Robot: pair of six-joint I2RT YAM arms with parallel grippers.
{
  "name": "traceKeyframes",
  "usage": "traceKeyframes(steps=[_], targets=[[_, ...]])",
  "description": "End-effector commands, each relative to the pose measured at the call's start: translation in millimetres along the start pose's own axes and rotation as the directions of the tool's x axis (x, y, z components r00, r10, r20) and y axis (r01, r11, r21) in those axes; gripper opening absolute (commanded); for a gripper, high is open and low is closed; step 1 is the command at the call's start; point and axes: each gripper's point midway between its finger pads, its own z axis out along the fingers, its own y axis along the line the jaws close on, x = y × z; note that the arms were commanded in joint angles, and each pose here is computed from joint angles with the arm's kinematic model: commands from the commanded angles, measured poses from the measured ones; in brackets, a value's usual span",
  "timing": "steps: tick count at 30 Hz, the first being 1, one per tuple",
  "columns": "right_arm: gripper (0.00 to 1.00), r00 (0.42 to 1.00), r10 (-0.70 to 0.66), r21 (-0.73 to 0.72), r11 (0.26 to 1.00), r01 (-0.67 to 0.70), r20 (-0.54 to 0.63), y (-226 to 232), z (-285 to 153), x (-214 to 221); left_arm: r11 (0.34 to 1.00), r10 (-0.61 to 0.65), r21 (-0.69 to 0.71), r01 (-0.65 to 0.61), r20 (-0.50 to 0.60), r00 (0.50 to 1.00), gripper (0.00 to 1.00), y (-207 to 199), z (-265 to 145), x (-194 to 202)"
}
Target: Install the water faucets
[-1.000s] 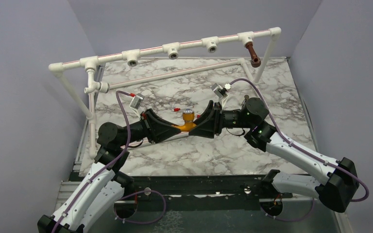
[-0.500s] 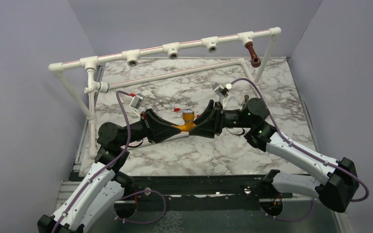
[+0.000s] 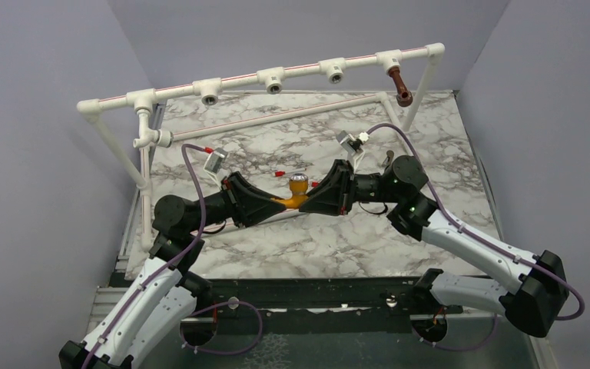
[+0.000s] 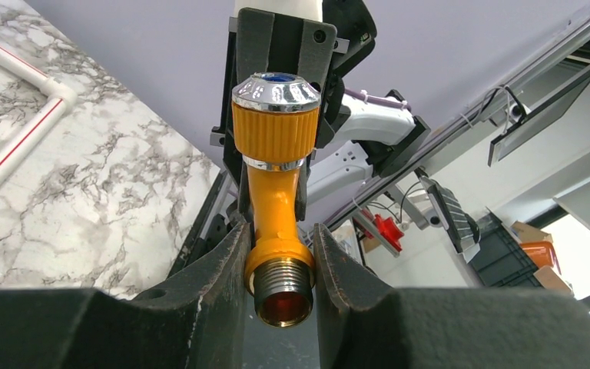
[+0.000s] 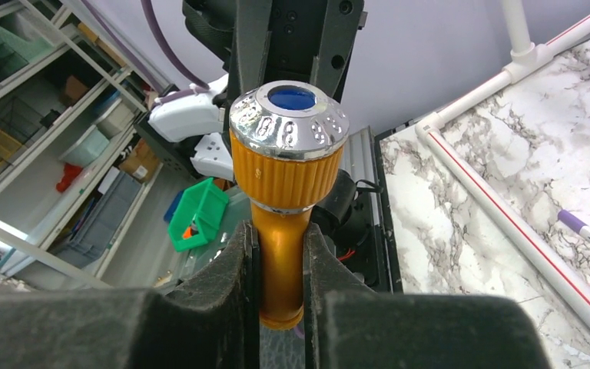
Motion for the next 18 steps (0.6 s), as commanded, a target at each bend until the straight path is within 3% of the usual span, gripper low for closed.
traceKeyframes(steps=[1,3,6,7,14,18], targets=[[0.01,0.996,-0.076,0.008,0.997,0.076,0.036,5.8,-3.8,-11.6,1.0,0.015,0.015,-0.015,0.012,1.0,0.0,-3.1,-0.2,-3.1],[0.01,0.995,-0.09,0.014,0.996,0.09,0.041,6.7,-4.6,-13.5,1.0,0.008,0.011,-0.008,0.014,1.0,0.15,-1.5,-0.1,-2.7],[0.01,0.993,-0.11,0.028,0.994,0.109,0.045,7.2,-6.1,-16.2,1.0,0.01,0.007,-0.01,0.017,1.0,0.49,-0.7,0.2,-3.5],[0.01,0.993,-0.111,0.038,0.993,0.109,0.041,6.9,-7.0,-16.4,1.0,0.014,0.005,-0.014,0.019,1.0,0.55,-0.4,0.4,-4.2],[0.01,0.984,-0.177,0.142,0.975,0.173,0.015,4.2,-16.8,-24.7,0.989,0.078,-0.129,-0.078,-0.001,0.997,0.83,17.3,1.8,-11.0],[0.01,0.974,-0.227,0.245,0.944,0.22,-0.001,-1.6,-27.5,-33.2,0.961,0.156,-0.226,-0.161,-0.037,0.987,0.9,24.7,2.4,-22.9]])
